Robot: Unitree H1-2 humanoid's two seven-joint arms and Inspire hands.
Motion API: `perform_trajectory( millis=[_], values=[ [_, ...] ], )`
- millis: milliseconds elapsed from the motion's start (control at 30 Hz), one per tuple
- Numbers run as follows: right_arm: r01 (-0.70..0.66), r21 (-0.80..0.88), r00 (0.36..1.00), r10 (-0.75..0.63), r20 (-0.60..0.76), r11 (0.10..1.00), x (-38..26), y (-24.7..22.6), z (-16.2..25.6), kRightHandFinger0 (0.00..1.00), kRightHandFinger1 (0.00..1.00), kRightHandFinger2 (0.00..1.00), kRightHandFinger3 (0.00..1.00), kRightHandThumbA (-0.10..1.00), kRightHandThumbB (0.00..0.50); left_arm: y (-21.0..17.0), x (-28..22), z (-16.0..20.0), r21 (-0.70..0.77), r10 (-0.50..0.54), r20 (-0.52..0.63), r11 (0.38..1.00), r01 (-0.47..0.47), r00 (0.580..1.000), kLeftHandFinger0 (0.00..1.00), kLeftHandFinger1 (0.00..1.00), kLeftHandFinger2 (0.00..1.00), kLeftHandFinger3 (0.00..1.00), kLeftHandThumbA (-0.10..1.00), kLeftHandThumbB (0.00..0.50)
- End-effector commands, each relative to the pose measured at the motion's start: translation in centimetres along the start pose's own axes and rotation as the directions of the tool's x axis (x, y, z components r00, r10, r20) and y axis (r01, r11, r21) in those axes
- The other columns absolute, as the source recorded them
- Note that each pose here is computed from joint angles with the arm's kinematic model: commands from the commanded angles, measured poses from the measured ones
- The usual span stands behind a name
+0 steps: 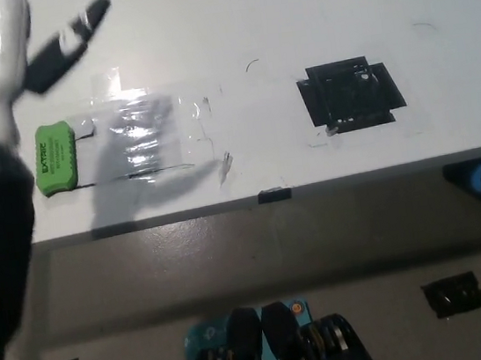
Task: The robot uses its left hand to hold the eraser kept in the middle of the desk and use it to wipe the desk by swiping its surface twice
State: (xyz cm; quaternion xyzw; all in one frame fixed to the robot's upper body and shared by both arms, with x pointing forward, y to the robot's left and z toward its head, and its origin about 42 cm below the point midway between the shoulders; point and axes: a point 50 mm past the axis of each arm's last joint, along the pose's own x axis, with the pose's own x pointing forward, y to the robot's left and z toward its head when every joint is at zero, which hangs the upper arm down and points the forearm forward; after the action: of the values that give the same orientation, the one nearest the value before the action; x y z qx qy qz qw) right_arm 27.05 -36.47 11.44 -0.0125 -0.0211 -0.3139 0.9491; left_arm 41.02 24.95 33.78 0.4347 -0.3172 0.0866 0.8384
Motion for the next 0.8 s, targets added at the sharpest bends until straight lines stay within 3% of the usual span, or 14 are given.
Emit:
perform_trajectory(
  millis=[0,33,100,267,367,467,533,600,633,700,733,767],
  values=[
    [-0.02,-0.018,0.997,0.022,0.07,1.0,1.0,-0.6,2.0,1.0,1.0,1.0,1.0,1.0,0.093,0.3,-7.0,1.3,-0.18,0.064,-0.067,0.981,-0.075,0.996,1.0,1.0,1.0,1.0,1.0,0.411],
    [-0.018,-0.015,0.997,0.019,0.068,1.0,1.1,-0.5,2.0,1.0,1.0,1.0,1.0,1.0,0.105,-0.3,-8.3,1.1,-0.213,0.053,-0.085,0.975,-0.071,0.995,1.0,1.0,1.0,1.0,1.0,0.383],
    [-0.012,-0.016,0.998,0.013,0.066,1.0,1.1,-0.5,1.9,1.0,1.0,1.0,1.0,1.0,0.118,-1.4,-11.5,0.5,-0.279,0.032,-0.13,0.958,-0.068,0.991,1.0,1.0,1.0,1.0,1.0,0.374],
    [-0.014,-0.023,0.998,0.015,0.068,1.0,1.1,-0.6,1.9,1.0,1.0,1.0,1.0,1.0,0.104,-4.8,-19.4,-0.1,-0.417,-0.01,-0.235,0.904,-0.092,0.972,1.0,1.0,1.0,1.0,1.0,0.278],
    [-0.017,-0.036,0.998,0.019,0.062,0.999,1.2,-0.5,1.9,1.0,1.0,1.0,1.0,1.0,0.112,-6.2,-22.9,-0.3,-0.438,-0.088,-0.304,0.897,-0.057,0.949,1.0,1.0,1.0,1.0,1.0,0.372],
    [-0.019,-0.005,0.998,0.019,0.066,1.0,1.2,-0.5,1.9,1.0,1.0,1.0,1.0,1.0,0.11,-7.1,-25.6,-1.0,-0.398,-0.105,-0.353,0.916,-0.048,0.93,1.0,1.0,1.0,1.0,1.0,0.323],
    [-0.021,-0.044,0.998,0.023,0.054,0.999,1.1,-0.5,1.8,1.0,1.0,1.0,1.0,1.0,0.131,-8.3,-27.9,-2.2,-0.417,-0.112,-0.419,0.905,-0.081,0.901,1.0,1.0,1.0,1.0,1.0,0.339],
    [-0.014,-0.047,0.998,0.017,0.063,0.999,1.2,-0.8,1.9,1.0,1.0,1.0,1.0,1.0,0.116,-9.2,-28.2,-3.1,-0.403,-0.115,-0.423,0.912,-0.073,0.899,1.0,1.0,1.0,1.0,1.0,0.346],
    [-0.016,-0.039,0.998,0.018,0.059,0.999,1.2,-0.8,1.9,1.0,1.0,1.0,1.0,1.0,0.107,-9.9,-29.1,-4.5,-0.378,-0.157,-0.469,0.925,-0.037,0.869,1.0,1.0,1.0,1.0,1.0,0.406],
    [-0.016,-0.026,0.999,0.017,0.049,1.0,1.1,-0.6,2.0,1.0,1.0,1.0,1.0,1.0,0.1,-10.1,-29.4,-5.3,-0.425,-0.146,-0.484,0.901,-0.085,0.863,1.0,1.0,1.0,1.0,1.0,0.377],
    [-0.026,-0.043,0.998,0.028,0.047,0.999,1.1,-0.6,2.0,1.0,1.0,1.0,1.0,1.0,0.091,-10.8,-29.7,-6.2,-0.498,-0.146,-0.537,0.85,-0.172,0.831,1.0,1.0,1.0,1.0,1.0,0.326],
    [-0.03,-0.03,0.998,0.031,0.051,0.999,1.2,-0.5,1.8,1.0,1.0,1.0,1.0,1.0,0.106,-11.1,-29.9,-6.6,-0.561,-0.199,-0.582,0.8,-0.212,0.788,1.0,1.0,1.0,1.0,1.0,0.387]
  ],
)
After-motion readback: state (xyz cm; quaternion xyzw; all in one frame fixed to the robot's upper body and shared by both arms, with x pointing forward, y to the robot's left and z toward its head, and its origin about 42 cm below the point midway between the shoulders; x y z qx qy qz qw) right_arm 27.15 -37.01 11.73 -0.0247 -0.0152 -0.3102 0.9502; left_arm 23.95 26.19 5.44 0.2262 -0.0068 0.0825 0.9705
